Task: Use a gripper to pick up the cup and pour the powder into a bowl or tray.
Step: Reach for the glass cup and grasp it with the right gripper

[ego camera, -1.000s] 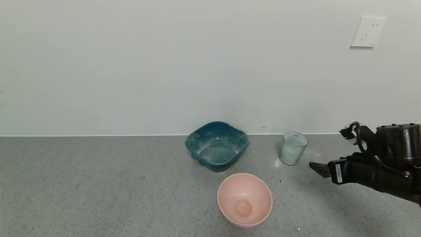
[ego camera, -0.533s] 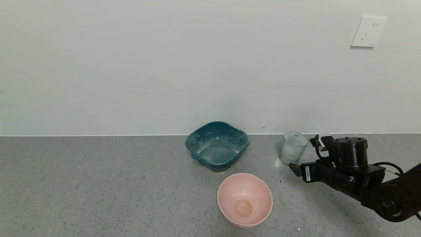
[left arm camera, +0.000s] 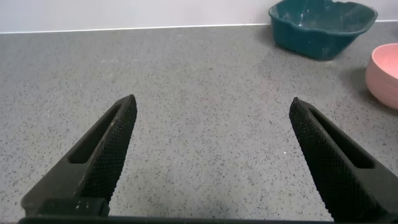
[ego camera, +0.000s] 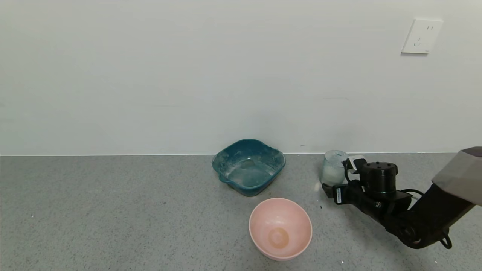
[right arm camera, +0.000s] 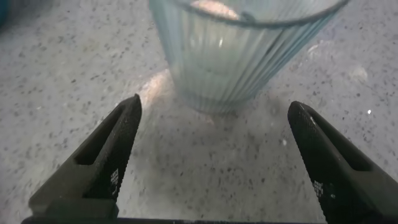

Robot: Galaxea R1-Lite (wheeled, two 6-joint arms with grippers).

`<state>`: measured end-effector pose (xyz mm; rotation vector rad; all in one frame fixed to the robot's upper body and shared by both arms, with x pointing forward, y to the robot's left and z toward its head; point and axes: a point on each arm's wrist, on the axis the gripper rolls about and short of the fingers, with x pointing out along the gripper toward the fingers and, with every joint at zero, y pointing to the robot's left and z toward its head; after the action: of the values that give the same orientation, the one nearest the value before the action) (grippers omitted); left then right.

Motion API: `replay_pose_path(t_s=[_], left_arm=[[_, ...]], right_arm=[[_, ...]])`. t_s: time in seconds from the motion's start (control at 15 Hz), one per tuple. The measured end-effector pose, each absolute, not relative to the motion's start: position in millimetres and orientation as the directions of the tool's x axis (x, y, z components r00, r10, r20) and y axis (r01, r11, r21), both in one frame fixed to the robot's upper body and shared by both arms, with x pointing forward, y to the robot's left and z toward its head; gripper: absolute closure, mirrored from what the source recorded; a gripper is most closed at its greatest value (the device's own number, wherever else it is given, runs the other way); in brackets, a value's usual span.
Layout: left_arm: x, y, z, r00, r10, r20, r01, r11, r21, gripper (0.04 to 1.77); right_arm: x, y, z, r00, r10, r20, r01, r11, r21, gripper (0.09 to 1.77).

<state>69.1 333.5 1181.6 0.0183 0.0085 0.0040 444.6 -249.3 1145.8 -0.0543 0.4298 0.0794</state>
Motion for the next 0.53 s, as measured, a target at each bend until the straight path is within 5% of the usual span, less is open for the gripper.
replay_pose_path(t_s=[0.53], left_arm=[[69,334,1182,1.000,0.004,-0.009,-0.003,1.000,0.018,0.05]], right_arm=[[467,-247,1143,0.943,0.052,-0.330,-0.065,0.998,-0.028,0.15]])
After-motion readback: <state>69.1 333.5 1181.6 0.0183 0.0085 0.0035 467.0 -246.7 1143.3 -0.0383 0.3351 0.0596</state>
